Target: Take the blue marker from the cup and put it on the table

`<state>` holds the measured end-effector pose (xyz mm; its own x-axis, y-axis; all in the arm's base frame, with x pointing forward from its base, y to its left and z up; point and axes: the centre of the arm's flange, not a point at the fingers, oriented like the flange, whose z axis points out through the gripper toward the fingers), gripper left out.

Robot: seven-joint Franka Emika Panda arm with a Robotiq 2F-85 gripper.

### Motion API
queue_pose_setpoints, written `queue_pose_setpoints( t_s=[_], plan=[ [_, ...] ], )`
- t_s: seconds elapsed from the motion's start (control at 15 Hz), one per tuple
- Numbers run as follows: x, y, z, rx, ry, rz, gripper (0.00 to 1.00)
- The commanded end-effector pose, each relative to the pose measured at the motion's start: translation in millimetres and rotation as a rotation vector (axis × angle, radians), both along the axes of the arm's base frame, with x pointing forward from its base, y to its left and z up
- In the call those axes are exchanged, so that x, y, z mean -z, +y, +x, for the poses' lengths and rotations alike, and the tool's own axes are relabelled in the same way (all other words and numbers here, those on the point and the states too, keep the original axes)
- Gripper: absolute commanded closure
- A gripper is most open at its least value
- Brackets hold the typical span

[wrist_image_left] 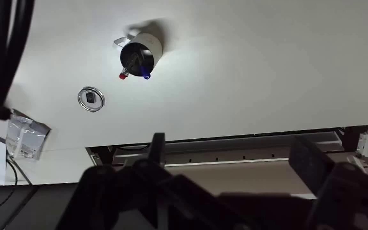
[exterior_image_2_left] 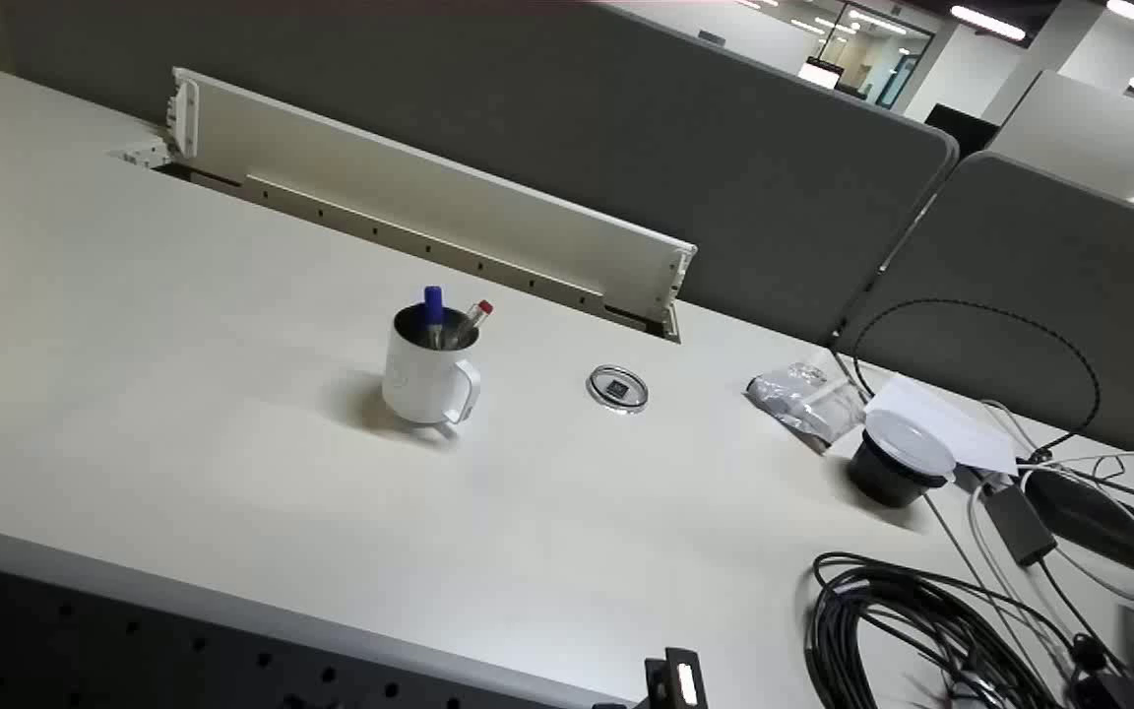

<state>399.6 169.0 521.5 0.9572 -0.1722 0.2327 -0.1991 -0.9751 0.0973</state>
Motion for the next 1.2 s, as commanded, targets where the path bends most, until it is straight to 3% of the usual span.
queue_pose_setpoints(
  t_s=[0.0, 0.47, 0.53, 0.87, 1.13],
  plan=[
    [0, 0, 0, 0.000, 0.000, 0.000, 0.00],
    [11, -4, 4, -0.034, 0.013, -0.022, 0.00],
    [31, -17, 16, -0.145, 0.065, -0.032, 0.00],
    [129, -103, 59, -0.381, 0.226, -0.001, 0.00],
    [226, -181, 61, -0.420, 0.480, 0.050, 0.00]
  ],
)
